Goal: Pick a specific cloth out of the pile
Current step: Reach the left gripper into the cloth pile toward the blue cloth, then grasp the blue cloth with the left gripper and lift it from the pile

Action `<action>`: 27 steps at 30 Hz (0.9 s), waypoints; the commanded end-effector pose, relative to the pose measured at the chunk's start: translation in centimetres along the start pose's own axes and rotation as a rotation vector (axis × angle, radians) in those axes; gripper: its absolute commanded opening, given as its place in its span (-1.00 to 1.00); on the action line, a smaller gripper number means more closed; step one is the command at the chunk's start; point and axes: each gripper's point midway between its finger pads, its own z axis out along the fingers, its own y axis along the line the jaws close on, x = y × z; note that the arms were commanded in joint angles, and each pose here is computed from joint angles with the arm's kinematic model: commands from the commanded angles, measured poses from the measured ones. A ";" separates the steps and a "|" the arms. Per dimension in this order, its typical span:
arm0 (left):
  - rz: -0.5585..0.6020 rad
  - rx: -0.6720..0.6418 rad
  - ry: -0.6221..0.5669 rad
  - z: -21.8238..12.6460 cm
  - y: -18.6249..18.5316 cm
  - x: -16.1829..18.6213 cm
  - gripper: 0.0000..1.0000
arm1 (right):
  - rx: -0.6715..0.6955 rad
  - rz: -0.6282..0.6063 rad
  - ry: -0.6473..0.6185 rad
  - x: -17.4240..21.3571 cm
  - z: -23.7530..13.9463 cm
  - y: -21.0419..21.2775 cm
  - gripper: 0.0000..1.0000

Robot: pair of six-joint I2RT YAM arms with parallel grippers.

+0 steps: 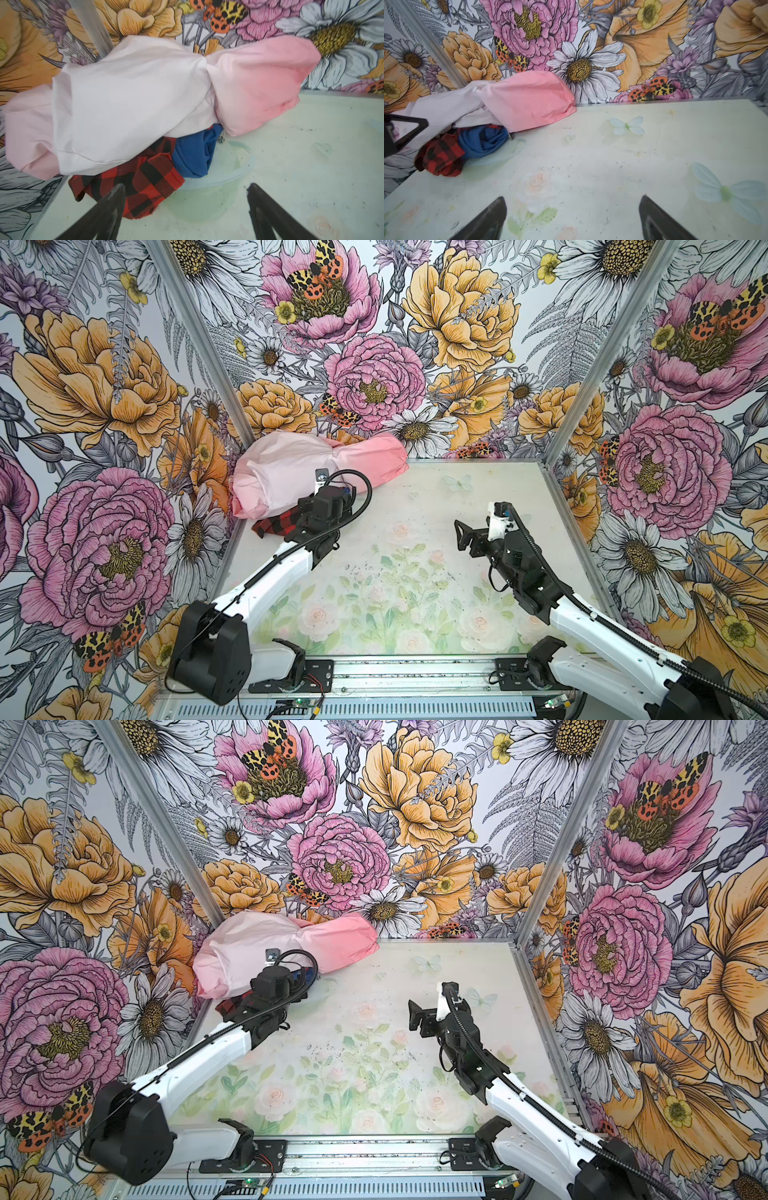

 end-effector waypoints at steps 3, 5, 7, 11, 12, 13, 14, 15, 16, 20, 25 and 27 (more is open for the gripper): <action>0.129 0.008 0.320 3.1 -1.1 4.9 0.69 | -0.102 0.050 0.041 2.2 -0.1 4.4 0.99; 0.167 -0.033 0.336 4.4 -1.3 4.6 0.61 | -0.134 0.038 0.051 3.2 0.0 5.7 0.99; 0.195 -0.078 0.340 5.5 -1.3 4.2 0.54 | -0.170 0.035 0.079 4.2 0.1 7.1 0.99; 0.209 -0.108 0.353 7.5 -1.6 4.2 0.41 | -0.233 0.012 0.066 4.4 -0.1 9.7 0.99; 0.215 -0.106 0.355 7.8 -1.8 4.2 0.37 | -0.233 0.001 0.065 4.5 0.0 10.2 0.99; 0.233 -0.113 0.378 8.7 -2.1 5.1 0.33 | -0.232 -0.007 0.064 4.5 0.1 10.7 0.99; 0.237 -0.116 0.380 9.0 -2.3 5.3 0.30 | -0.230 -0.019 0.067 4.5 0.2 11.1 0.99; 0.245 -0.119 0.384 9.4 -2.4 5.4 0.28 | -0.232 -0.033 0.069 4.6 0.3 11.6 0.99; 0.254 -0.130 0.386 9.8 -2.5 5.5 0.26 | -0.239 -0.044 0.068 4.5 0.3 12.2 0.99; 0.283 -0.193 0.381 10.8 -2.3 5.8 0.20 | -0.254 -0.051 0.074 4.8 0.7 13.2 0.99; 0.318 -0.304 0.350 10.9 -1.3 5.6 0.09 | -0.257 -0.049 0.073 4.9 0.5 13.2 0.99; 0.335 -0.329 0.345 11.0 -1.1 5.5 0.09 | -0.251 -0.050 0.065 4.7 0.2 13.0 0.99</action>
